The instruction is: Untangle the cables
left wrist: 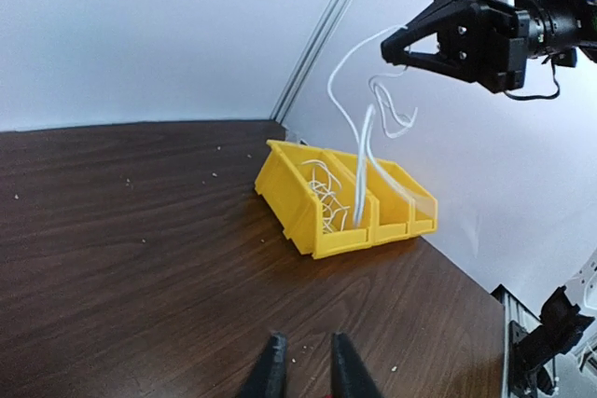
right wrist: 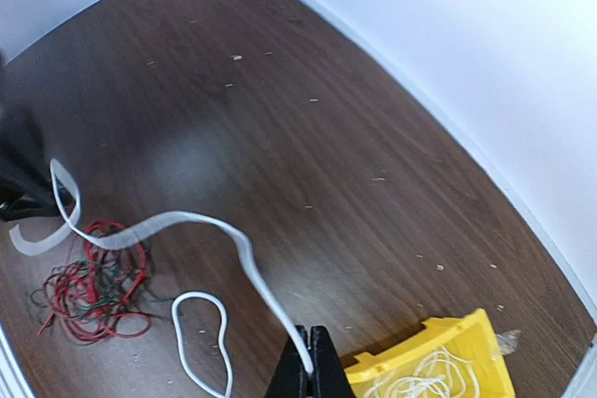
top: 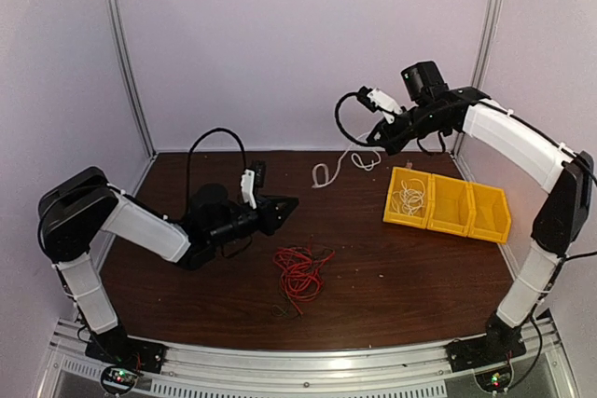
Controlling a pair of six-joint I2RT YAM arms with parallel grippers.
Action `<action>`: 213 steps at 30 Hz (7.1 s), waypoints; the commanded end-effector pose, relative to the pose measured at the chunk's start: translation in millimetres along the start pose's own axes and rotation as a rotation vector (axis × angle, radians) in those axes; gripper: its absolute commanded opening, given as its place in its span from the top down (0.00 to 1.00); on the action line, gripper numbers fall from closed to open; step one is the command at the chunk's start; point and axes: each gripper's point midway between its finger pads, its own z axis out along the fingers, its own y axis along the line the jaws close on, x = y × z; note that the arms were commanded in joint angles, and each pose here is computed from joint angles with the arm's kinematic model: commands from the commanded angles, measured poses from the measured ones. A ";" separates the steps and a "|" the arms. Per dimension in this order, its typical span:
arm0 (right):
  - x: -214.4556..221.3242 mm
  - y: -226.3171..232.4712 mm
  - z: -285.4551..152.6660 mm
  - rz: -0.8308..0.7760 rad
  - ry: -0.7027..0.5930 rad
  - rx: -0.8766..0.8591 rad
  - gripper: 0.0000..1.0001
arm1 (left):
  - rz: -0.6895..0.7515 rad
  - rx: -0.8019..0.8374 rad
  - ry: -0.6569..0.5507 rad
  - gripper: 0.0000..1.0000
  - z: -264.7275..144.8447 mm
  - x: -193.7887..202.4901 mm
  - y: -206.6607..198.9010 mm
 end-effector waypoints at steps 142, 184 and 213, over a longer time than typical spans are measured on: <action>99.2 153.3 160.1 -0.070 0.157 -0.401 1.00 | 0.028 -0.098 0.314 0.40 -79.4 71.8 1.4; -145.1 167.7 -96.5 -0.248 -0.439 -0.475 1.00 | 0.535 -0.035 0.037 0.49 32.5 -20.4 -42.5; -228.7 26.9 -307.2 -0.268 -0.934 -0.081 1.00 | 0.349 -0.196 0.375 0.65 2.6 127.4 57.1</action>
